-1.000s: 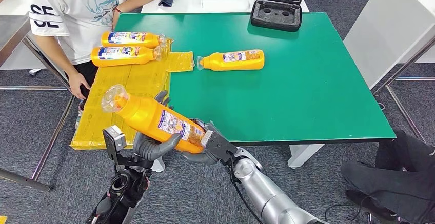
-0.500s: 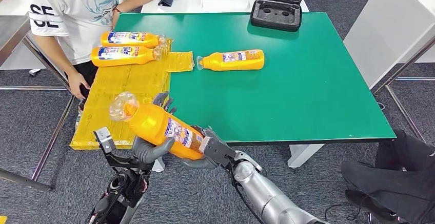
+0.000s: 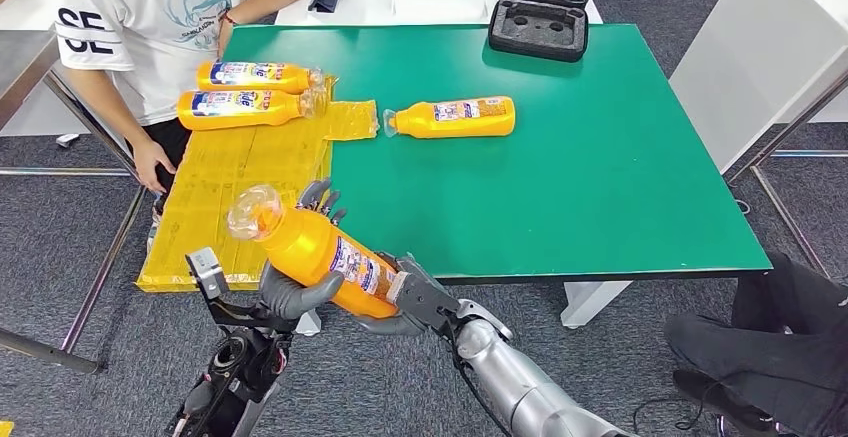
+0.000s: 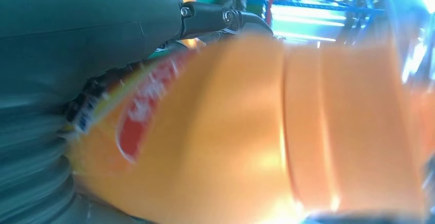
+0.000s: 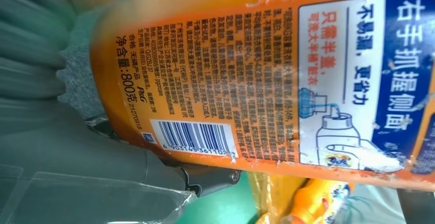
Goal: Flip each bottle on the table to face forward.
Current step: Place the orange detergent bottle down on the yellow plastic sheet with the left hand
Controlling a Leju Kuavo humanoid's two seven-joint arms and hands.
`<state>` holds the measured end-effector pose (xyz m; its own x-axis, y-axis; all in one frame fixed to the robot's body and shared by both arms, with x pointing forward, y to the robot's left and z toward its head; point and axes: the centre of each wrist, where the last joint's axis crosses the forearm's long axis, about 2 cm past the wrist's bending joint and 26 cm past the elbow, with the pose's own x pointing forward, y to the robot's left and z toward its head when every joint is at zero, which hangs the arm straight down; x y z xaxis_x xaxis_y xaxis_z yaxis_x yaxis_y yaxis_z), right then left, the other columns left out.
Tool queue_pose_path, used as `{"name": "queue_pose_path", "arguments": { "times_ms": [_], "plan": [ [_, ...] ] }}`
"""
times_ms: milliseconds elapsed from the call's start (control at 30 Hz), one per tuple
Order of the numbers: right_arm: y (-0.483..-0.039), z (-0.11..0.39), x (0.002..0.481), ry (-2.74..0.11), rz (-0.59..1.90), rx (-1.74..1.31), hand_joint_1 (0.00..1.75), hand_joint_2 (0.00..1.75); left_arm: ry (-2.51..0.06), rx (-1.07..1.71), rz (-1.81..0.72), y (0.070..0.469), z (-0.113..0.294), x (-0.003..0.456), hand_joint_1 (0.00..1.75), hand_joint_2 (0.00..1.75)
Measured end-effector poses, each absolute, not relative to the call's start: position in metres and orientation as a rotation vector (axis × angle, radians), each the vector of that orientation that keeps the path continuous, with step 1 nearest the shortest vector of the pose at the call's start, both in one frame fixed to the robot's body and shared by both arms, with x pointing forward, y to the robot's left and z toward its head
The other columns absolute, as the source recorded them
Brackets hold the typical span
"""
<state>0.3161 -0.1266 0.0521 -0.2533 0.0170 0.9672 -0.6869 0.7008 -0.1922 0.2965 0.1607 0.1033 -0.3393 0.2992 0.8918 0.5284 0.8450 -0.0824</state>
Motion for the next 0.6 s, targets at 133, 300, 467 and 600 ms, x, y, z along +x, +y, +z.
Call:
{"name": "queue_pose_path", "arguments": {
  "times_ms": [133, 300, 467, 600],
  "plan": [
    [-0.1294, 0.0496, 0.3148, -1.702, 0.721, 0.541, 1.75, 1.75, -1.974, -0.484, -0.368, 0.1580, 0.1042, 0.2969, 1.75, 1.75],
    [-0.1306, 0.0480, 0.3138, -1.695, 0.718, 0.543, 1.74, 1.75, -1.981, -0.443, -0.416, 0.1563, 0.1047, 0.2971, 1.75, 1.75],
    [-0.1309, 0.0466, 0.3125, -1.689, 0.720, 0.544, 1.74, 1.75, -1.969, -0.489, -0.417, 0.1557, 0.1041, 0.2983, 1.75, 1.75],
    [-0.1309, 0.0456, 0.3113, -1.686, 0.725, 0.544, 1.71, 1.75, -1.937, -0.577, -0.401, 0.1551, 0.1027, 0.2989, 1.75, 1.75]
  ]
}}
